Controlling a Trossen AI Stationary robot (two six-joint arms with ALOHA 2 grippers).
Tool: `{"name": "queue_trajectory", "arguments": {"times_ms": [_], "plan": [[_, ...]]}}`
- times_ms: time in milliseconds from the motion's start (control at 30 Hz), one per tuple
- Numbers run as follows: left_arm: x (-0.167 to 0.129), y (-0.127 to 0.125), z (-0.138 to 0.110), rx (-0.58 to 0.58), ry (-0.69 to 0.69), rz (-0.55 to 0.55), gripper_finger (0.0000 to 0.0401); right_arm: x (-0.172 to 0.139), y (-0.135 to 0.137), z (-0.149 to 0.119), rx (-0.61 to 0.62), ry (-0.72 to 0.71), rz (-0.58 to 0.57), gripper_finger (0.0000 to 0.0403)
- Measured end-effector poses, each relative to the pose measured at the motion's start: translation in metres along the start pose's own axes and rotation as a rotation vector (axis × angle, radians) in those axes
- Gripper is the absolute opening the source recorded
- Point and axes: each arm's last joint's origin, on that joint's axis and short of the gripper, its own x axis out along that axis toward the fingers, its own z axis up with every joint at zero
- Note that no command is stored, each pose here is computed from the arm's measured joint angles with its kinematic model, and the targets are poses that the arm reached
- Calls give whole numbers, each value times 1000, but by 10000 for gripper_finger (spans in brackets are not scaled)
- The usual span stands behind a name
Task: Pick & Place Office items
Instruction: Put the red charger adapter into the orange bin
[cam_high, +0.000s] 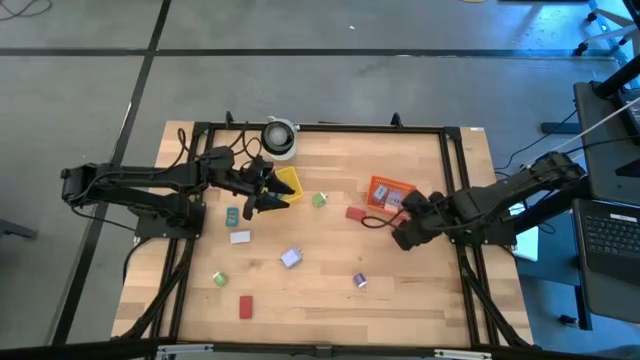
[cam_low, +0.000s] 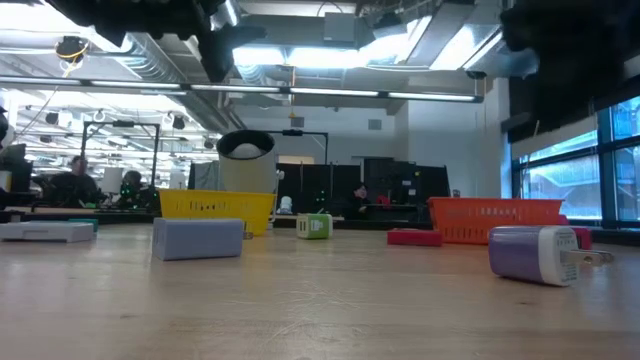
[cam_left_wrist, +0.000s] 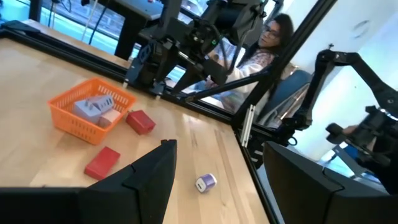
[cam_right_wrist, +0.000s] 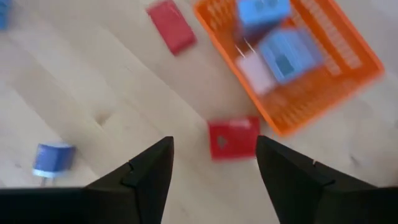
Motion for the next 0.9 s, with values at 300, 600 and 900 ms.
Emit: {"name": "queue_trajectory", "arguments": {"times_ms": [300, 600, 900], "plan": [[0, -1, 0, 8, 12, -23, 235, -8, 4, -20, 58, 30, 8, 245], [0, 0, 0, 13, 12, -22, 235, -13, 7, -31, 54, -18, 23, 245], [0, 1, -3, 64, 37, -11, 235, 2, 0, -43, 51, 39, -10, 246]]}}
